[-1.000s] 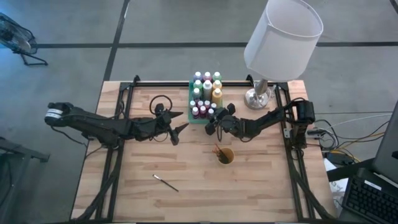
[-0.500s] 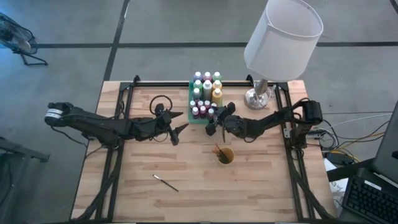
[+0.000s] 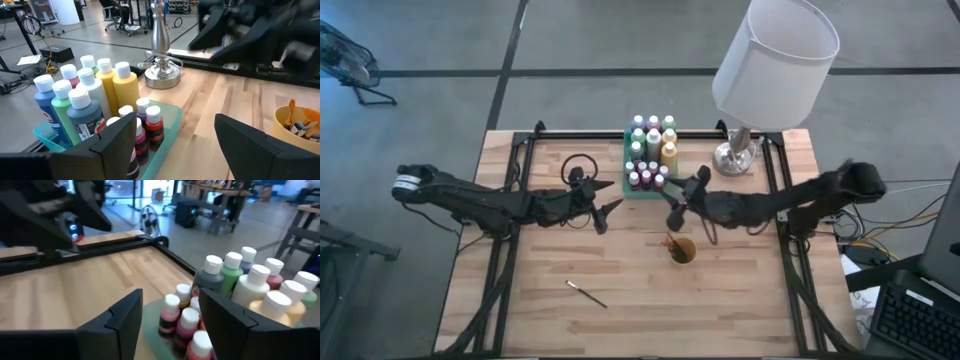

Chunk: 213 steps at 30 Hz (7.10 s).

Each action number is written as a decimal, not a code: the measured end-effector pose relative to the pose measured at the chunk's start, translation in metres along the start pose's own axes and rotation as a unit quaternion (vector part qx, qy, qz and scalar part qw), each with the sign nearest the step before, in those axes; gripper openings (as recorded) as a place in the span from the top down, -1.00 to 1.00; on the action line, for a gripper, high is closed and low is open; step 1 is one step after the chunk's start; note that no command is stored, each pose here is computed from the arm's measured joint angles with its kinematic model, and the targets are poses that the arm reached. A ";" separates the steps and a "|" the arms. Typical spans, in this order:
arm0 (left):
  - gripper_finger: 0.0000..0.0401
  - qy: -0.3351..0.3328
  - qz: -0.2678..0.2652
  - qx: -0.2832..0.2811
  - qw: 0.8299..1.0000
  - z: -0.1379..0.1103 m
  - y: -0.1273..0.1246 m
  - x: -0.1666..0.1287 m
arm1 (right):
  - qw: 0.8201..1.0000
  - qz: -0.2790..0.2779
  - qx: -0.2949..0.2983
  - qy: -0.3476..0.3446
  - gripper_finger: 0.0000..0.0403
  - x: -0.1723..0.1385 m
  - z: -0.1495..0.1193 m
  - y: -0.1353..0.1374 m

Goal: Pick & Place Paint Supplies
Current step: Put the silver paintbrush into the yellow cup

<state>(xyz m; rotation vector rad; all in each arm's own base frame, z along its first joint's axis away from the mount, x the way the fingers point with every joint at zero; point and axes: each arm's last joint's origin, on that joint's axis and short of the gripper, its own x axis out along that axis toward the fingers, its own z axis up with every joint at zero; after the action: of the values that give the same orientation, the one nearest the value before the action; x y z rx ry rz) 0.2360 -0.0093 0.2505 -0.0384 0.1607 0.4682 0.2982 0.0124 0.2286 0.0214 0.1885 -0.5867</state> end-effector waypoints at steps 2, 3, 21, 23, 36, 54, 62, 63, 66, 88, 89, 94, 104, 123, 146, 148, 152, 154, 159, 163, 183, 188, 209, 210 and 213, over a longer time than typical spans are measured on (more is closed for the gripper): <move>-0.36 0.003 0.000 0.002 1.000 -0.001 0.000 0.000 | 1.000 0.013 0.000 0.007 0.09 -0.016 0.009 -0.002; -0.36 0.003 0.000 0.002 1.000 -0.001 0.000 0.000 | 1.000 0.020 0.000 0.011 0.11 -0.024 0.013 -0.002; -0.36 0.007 0.001 0.004 1.000 -0.002 0.000 0.000 | 0.987 0.149 0.016 0.062 0.49 -0.127 0.042 -0.033; -0.36 0.007 0.001 0.004 1.000 -0.002 0.000 0.000 | 0.985 0.164 0.012 0.061 0.54 -0.132 0.042 -0.032; -0.36 0.007 0.001 0.004 1.000 -0.002 0.000 0.000 | 0.973 0.217 -0.040 0.063 0.81 -0.145 0.035 -0.014; -0.36 0.008 0.001 0.005 1.000 -0.002 0.000 0.000 | 0.974 0.215 -0.030 0.072 0.82 -0.143 0.021 -0.013; -0.36 -0.005 0.003 -0.004 1.000 0.003 0.001 0.001 | 0.973 0.217 -0.037 0.063 0.90 -0.142 0.022 -0.012; -0.36 -0.009 0.003 -0.006 1.000 0.006 0.001 0.001 | 0.973 0.217 -0.038 0.063 0.91 -0.142 0.021 -0.011; -0.36 -0.015 0.003 -0.010 1.000 0.011 0.001 0.001 | 0.973 0.217 -0.045 0.061 0.94 -0.142 0.021 -0.011; -0.36 -0.012 0.007 -0.097 0.995 0.009 0.002 0.002 | 0.973 0.217 -0.052 0.061 0.96 -0.142 0.020 -0.011; -0.36 -0.007 0.005 -0.097 0.995 0.008 0.002 0.002 | 0.973 0.217 -0.052 0.061 0.96 -0.142 0.019 -0.011; -0.36 0.041 -0.092 -0.085 0.991 0.002 -0.002 0.001 | 0.973 0.217 -0.053 0.061 0.96 -0.142 0.019 -0.011; -0.36 0.271 -0.162 0.048 0.948 0.035 -0.023 -0.039 | 0.973 0.216 -0.055 0.064 0.96 -0.141 0.017 -0.012; -0.36 0.414 -0.169 0.130 0.885 0.014 -0.090 -0.113 | 0.973 0.216 -0.055 0.064 0.96 -0.141 0.016 -0.012; -0.36 0.579 -0.170 0.202 0.771 -0.060 -0.135 -0.090 | 0.973 0.216 -0.054 0.065 0.96 -0.141 0.015 -0.012; -0.36 0.581 -0.167 0.203 0.770 -0.062 -0.135 -0.089 | 0.973 0.216 -0.054 0.065 0.96 -0.141 0.015 -0.012; -0.36 0.583 -0.165 0.209 0.767 -0.064 -0.134 -0.084 | 0.973 0.216 -0.054 0.064 0.96 -0.141 0.016 -0.012; -0.36 0.584 -0.166 0.214 0.765 -0.065 -0.134 -0.082 | 0.973 0.216 -0.054 0.064 0.96 -0.141 0.016 -0.012; -0.36 0.599 -0.161 0.216 0.754 -0.072 -0.131 -0.075 | 0.973 0.216 -0.054 0.064 0.96 -0.141 0.016 -0.012; -0.36 0.622 -0.154 0.214 0.737 -0.086 -0.126 -0.072 | 0.973 0.216 -0.054 0.064 0.96 -0.141 0.016 -0.012; -0.32 0.638 -0.181 0.226 0.714 -0.116 -0.131 -0.061 | 0.973 0.216 -0.055 0.063 0.96 -0.141 0.015 -0.012; -0.15 0.647 -0.192 0.216 0.705 -0.115 -0.132 -0.061 | 0.973 0.216 -0.055 0.063 0.96 -0.141 0.015 -0.012; 0.40 0.648 -0.202 0.223 0.700 -0.116 -0.130 -0.058 | 0.973 0.216 -0.055 0.064 0.96 -0.141 0.015 -0.012; 0.41 0.647 -0.201 0.224 0.700 -0.116 -0.130 -0.058 | 0.973 0.216 -0.055 0.064 0.96 -0.141 0.015 -0.012; 0.43 0.647 -0.201 0.224 0.701 -0.116 -0.130 -0.058 | 0.973 0.216 -0.055 0.064 0.96 -0.141 0.015 -0.012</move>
<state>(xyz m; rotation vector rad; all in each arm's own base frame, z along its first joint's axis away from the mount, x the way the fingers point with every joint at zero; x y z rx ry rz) 0.2269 -0.1595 0.1456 0.0845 1.6414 -0.1410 0.1793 0.0790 0.2698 -0.0073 0.3305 -0.1388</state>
